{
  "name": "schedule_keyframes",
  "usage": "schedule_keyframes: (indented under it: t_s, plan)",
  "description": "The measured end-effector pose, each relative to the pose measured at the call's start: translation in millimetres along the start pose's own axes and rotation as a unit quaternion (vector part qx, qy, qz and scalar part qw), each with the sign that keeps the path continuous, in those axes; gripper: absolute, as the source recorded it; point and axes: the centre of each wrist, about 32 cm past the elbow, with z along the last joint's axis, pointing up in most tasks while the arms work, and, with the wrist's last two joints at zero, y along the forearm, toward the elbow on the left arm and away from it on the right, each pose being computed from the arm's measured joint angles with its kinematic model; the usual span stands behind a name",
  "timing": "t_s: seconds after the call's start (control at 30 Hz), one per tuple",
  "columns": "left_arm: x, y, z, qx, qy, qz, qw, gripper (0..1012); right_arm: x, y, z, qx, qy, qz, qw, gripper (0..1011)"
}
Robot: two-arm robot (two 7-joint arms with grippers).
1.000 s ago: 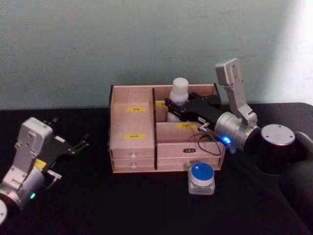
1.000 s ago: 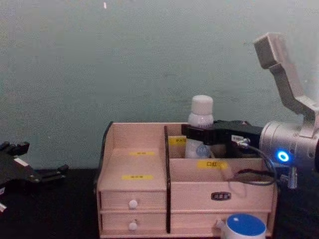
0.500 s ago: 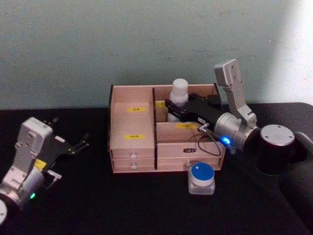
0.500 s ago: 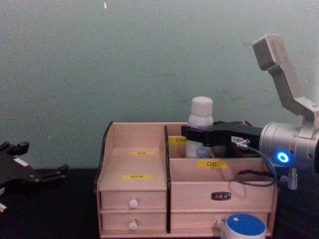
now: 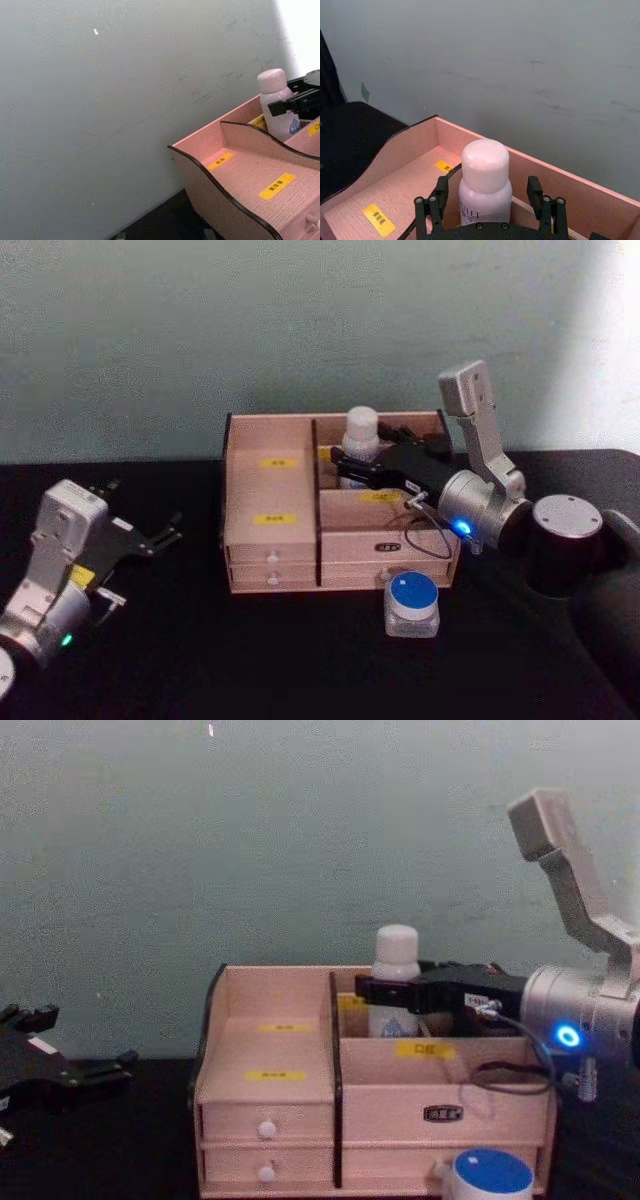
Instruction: Pick up the facial cleanser and watermelon frost from the table and place them into the tiered storage box.
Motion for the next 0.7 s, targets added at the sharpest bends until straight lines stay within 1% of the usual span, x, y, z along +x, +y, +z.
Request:
schedule_keyframes:
  t_s: [0.03, 0.37, 0.57, 0.63, 0.67, 0.7]
  plan:
    - [0.0, 0.0, 0.0, 0.0, 0.0, 0.0, 1.0, 1001, 0.0, 0.0, 0.0, 0.0, 0.0, 0.0, 1.0, 1003]
    - [0.0, 0.0, 0.0, 0.0, 0.0, 0.0, 1.0, 1001, 0.0, 0.0, 0.0, 0.0, 0.0, 0.0, 1.0, 1002]
    - [0.0, 0.0, 0.0, 0.0, 0.0, 0.0, 1.0, 1001, -1.2, -6.3, 6.8, 0.019, -0.006, -0.002, 0.9998, 1000]
    - [0.0, 0.0, 0.0, 0.0, 0.0, 0.0, 1.0, 1001, -1.8, -11.7, 10.9, 0.029, -0.009, -0.003, 0.9995, 1000]
    - [0.0, 0.0, 0.0, 0.0, 0.0, 0.0, 1.0, 1001, -2.6, -16.9, 13.8, 0.036, -0.01, -0.001, 0.9993, 1000]
    - [0.0, 0.0, 0.0, 0.0, 0.0, 0.0, 1.0, 1001, -3.0, -19.6, 14.4, 0.038, -0.01, 0.0, 0.9992, 1000]
